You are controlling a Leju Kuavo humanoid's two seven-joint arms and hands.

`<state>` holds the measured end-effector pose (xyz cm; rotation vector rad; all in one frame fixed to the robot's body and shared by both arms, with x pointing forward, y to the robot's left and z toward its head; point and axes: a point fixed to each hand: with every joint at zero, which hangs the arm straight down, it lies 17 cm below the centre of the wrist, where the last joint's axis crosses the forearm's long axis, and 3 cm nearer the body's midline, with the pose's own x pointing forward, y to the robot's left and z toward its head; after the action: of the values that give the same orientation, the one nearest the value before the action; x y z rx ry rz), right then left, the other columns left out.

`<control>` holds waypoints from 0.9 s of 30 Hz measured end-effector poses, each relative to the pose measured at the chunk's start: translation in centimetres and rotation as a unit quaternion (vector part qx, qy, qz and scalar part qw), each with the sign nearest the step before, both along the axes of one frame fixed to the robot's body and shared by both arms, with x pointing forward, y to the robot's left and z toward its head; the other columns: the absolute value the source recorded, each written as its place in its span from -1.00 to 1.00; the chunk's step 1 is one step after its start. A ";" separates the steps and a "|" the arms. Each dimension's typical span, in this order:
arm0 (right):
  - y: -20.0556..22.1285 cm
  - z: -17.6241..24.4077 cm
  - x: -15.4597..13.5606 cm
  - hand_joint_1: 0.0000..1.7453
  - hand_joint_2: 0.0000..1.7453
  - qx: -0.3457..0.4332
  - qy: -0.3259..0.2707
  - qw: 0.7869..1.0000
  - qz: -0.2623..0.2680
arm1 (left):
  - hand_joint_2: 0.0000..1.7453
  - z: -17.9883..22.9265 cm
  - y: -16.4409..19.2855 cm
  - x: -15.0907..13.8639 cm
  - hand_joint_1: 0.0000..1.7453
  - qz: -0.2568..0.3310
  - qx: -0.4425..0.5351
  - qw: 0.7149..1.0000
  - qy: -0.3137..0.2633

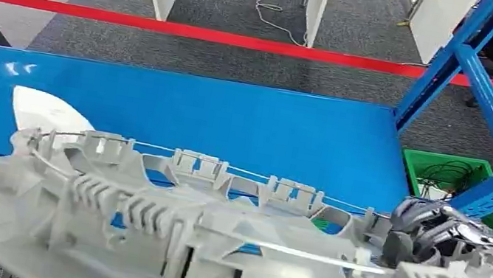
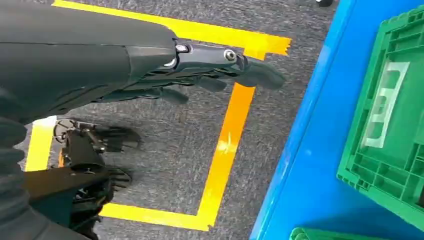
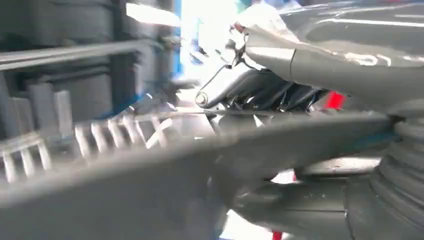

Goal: Take the parts from the cabinet and place them on the table.

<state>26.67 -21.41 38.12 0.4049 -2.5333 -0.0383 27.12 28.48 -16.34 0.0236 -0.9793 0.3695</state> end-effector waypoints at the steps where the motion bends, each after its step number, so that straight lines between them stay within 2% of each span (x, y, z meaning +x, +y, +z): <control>1: -0.5 -0.2 0.2 1.00 1.00 0.017 0.012 1.000 0.007 | 1.00 0.1 0.2 0.2 -1.00 0.001 0.009 1.000 0.000; 5: -2.7 -1.3 0.5 1.00 1.00 0.086 0.048 0.994 0.044 | 1.00 0.2 0.7 0.4 -1.00 -0.004 0.048 0.999 0.003; 11: -3.6 -3.7 0.1 1.00 1.00 0.081 0.077 0.993 0.046 | 1.00 0.3 0.6 0.4 -1.00 -0.032 0.111 0.993 0.005; 17: -4.4 -6.2 0.3 1.00 1.00 0.073 0.112 0.991 0.030 | 1.00 -2.9 -0.9 -3.9 -1.00 -0.076 0.125 0.987 0.062; 24: -4.7 -7.5 0.7 1.00 1.00 0.078 0.129 0.988 0.022 | 1.00 -4.1 -0.8 -5.6 -1.00 -0.085 0.130 0.984 0.085; 27: -4.7 -7.6 0.7 1.00 1.00 0.073 0.129 0.989 0.019 | 1.00 -4.8 -1.3 -6.5 -1.00 -0.111 0.139 0.979 0.102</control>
<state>27.37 -26.10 30.53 0.4739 -2.2735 -0.2479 20.63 27.17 -21.14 0.2015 -0.8142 0.0212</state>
